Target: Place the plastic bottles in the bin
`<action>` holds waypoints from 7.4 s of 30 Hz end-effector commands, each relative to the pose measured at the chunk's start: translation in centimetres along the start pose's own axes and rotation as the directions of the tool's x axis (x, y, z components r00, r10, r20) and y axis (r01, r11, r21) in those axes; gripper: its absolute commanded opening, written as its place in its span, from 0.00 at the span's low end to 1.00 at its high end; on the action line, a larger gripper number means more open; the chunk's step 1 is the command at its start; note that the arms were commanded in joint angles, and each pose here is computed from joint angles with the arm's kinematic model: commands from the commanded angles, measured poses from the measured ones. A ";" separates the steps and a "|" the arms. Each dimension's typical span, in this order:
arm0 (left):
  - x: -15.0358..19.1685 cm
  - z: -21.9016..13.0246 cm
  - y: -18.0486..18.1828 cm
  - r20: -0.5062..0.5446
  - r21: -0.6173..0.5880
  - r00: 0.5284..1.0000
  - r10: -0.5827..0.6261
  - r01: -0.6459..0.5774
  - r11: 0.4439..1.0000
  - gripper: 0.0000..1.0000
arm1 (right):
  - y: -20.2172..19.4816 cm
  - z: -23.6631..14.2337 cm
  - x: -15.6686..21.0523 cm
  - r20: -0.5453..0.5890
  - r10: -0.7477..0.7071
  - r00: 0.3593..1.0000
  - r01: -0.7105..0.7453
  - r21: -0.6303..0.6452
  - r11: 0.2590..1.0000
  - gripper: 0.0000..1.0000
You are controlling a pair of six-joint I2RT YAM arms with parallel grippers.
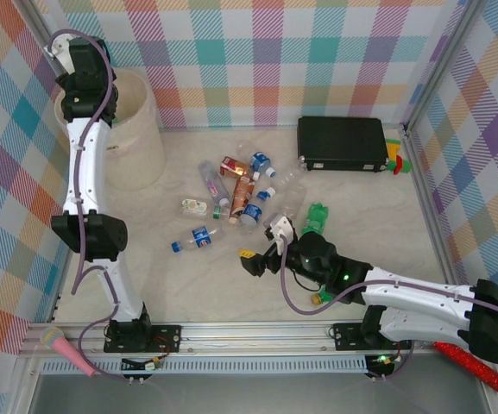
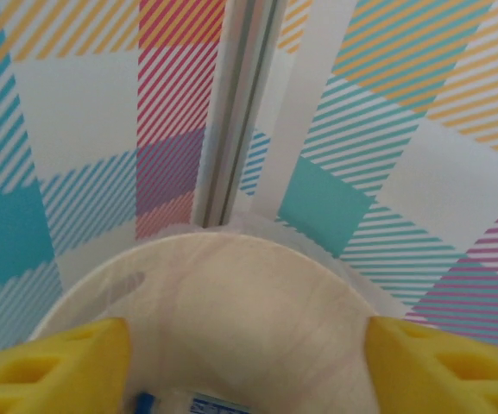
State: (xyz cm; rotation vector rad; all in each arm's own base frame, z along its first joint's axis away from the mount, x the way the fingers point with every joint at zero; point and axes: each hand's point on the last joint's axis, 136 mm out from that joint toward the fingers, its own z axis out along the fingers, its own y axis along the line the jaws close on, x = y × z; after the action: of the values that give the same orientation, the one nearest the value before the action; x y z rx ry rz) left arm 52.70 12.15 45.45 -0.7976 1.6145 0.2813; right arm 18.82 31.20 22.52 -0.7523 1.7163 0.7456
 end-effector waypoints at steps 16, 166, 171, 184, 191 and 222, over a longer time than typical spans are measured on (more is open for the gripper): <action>4.1 -12.7 1.1 -0.155 0.223 0.977 -0.147 0.179 0.958 1.00 | 0.9 0.5 -1.3 -0.044 0.076 0.996 -0.077 -0.037 0.996 0.99; 27.3 -31.6 5.9 -0.824 0.436 0.567 -0.019 0.654 0.618 0.51 | 9.4 8.6 -2.1 -0.239 -0.022 0.971 -0.022 -0.178 0.984 0.55; 27.2 -31.9 5.6 -0.827 0.448 0.562 -0.008 0.668 0.595 0.40 | 9.4 8.6 -2.3 -0.234 -0.018 0.972 -0.025 -0.178 0.984 0.55; 25.0 -32.2 5.9 -0.774 0.505 0.633 0.024 0.594 0.626 0.15 | 8.5 7.9 -2.8 -0.208 0.024 0.978 -0.053 -0.134 0.990 0.99; 21.1 -30.6 7.3 -0.643 0.532 0.765 0.031 0.418 0.736 0.14 | 6.1 5.4 -2.3 -0.169 0.016 0.985 -0.026 -0.056 0.998 0.99; -6.7 -16.2 2.9 0.308 -0.052 0.950 0.061 -0.048 0.998 0.10 | 2.3 -3.9 -0.7 0.097 -0.015 0.995 0.023 -0.087 0.996 0.99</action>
State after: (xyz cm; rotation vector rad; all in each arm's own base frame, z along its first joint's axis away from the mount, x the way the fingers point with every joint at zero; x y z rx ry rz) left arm 39.17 4.52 50.92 -0.5946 1.4991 0.3707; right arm 14.79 29.56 23.47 -0.7971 1.6377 0.8209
